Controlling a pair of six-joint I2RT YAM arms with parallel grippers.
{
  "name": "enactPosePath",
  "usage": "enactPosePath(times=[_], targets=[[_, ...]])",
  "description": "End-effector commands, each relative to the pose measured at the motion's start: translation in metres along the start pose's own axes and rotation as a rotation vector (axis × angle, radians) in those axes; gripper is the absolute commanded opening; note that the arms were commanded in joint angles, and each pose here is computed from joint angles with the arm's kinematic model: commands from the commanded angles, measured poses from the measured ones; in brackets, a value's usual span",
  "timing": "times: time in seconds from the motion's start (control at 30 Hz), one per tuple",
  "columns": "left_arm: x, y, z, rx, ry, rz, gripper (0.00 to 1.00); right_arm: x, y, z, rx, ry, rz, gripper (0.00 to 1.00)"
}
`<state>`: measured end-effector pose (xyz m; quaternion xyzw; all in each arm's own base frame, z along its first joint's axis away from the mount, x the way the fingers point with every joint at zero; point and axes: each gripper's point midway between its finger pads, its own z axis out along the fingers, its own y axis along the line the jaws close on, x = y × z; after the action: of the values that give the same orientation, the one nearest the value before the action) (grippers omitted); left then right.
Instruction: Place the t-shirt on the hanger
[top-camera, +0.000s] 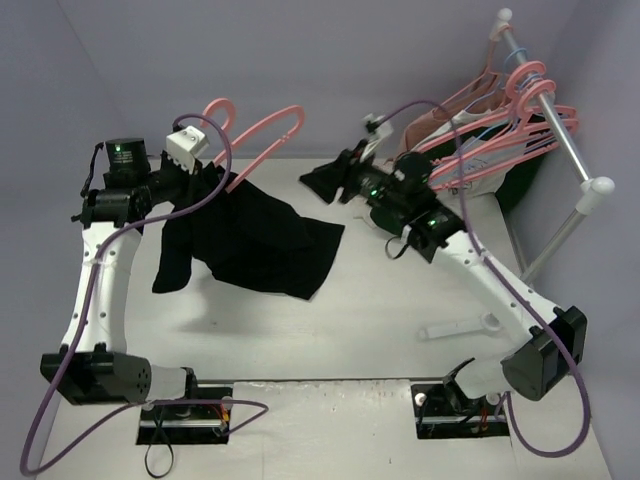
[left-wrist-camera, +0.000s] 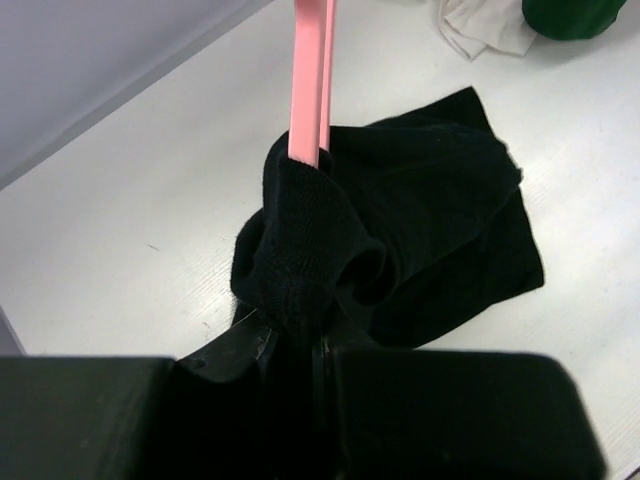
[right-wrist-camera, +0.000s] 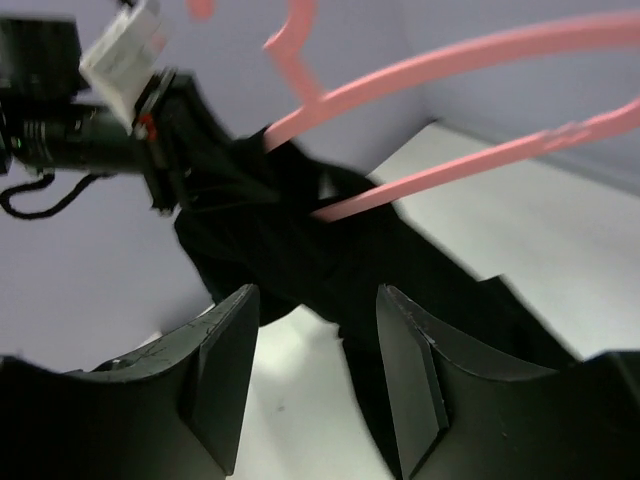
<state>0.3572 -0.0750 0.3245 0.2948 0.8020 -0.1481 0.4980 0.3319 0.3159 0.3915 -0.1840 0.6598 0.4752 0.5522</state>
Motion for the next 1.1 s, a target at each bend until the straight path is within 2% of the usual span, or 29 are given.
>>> enactPosePath(times=[0.0, 0.23, 0.4, 0.8, 1.07], targets=[[-0.046, -0.016, -0.026, -0.078, -0.153, -0.016, 0.00, 0.029, -0.003, 0.032, 0.168, -0.022, -0.012, 0.46], [-0.038, -0.039, -0.033, -0.053, -0.158, -0.032, 0.00, 0.086, 0.019, 0.084, 0.148, 0.073, 0.029, 0.44], [-0.038, -0.043, -0.038, -0.053, -0.168, -0.030, 0.00, 0.105, 0.011, 0.093, 0.176, 0.101, 0.049, 0.44], [-0.026, -0.047, -0.033, -0.049, -0.143, -0.053, 0.00, 0.102, 0.031, 0.097, 0.136, 0.097, 0.072, 0.44], [-0.034, -0.048, -0.035, -0.046, -0.158, -0.044, 0.00, 0.122, 0.031, 0.101, 0.132, 0.137, 0.096, 0.44]])
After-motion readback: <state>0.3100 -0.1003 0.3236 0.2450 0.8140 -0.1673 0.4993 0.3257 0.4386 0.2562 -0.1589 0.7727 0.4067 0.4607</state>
